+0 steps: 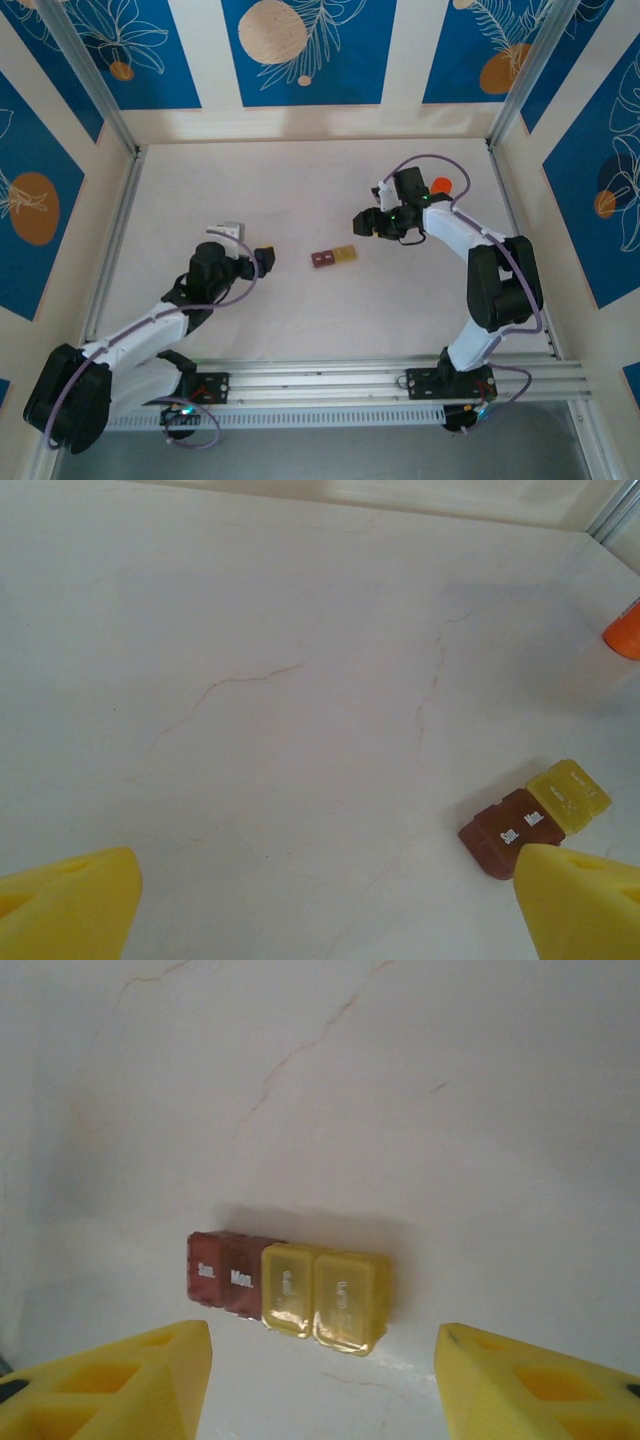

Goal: Sort the pills into containers

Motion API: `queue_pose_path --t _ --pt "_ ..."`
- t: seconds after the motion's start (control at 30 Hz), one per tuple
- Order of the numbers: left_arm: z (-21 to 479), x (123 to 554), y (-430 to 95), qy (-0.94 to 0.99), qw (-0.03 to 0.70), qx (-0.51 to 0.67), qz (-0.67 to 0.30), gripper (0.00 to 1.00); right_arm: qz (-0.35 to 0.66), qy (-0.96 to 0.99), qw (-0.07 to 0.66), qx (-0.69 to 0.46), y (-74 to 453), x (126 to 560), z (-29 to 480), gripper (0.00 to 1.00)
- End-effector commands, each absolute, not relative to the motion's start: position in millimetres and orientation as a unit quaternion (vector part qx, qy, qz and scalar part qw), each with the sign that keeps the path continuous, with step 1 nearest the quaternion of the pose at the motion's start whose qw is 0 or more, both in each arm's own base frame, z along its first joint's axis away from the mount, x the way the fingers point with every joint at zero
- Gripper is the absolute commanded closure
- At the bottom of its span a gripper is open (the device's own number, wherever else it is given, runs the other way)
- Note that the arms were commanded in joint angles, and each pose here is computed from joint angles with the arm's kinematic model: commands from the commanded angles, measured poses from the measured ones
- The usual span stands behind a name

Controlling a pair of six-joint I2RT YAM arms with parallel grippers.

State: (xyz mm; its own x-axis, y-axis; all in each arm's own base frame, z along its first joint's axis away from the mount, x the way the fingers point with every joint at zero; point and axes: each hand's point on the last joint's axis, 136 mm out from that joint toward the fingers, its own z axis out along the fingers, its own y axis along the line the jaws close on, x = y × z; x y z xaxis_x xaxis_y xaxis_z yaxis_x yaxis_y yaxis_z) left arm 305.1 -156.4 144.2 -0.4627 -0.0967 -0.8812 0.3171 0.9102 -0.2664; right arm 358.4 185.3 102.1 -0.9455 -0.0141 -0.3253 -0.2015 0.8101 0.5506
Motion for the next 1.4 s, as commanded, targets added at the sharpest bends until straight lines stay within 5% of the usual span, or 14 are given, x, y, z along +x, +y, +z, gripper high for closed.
queue_pose_path --t 0.0,0.63,1.37 --pt "159 311 -162 0.823 0.528 0.079 -0.195 0.04 0.331 0.936 0.108 -0.044 197 348 91 0.4" --pt "166 310 -166 0.82 0.531 0.11 -0.185 0.03 0.298 0.943 0.022 -0.148 224 326 42 0.39" --pt "164 308 -170 0.82 0.525 0.115 -0.198 0.03 0.29 0.944 0.008 -0.158 229 325 27 0.39"
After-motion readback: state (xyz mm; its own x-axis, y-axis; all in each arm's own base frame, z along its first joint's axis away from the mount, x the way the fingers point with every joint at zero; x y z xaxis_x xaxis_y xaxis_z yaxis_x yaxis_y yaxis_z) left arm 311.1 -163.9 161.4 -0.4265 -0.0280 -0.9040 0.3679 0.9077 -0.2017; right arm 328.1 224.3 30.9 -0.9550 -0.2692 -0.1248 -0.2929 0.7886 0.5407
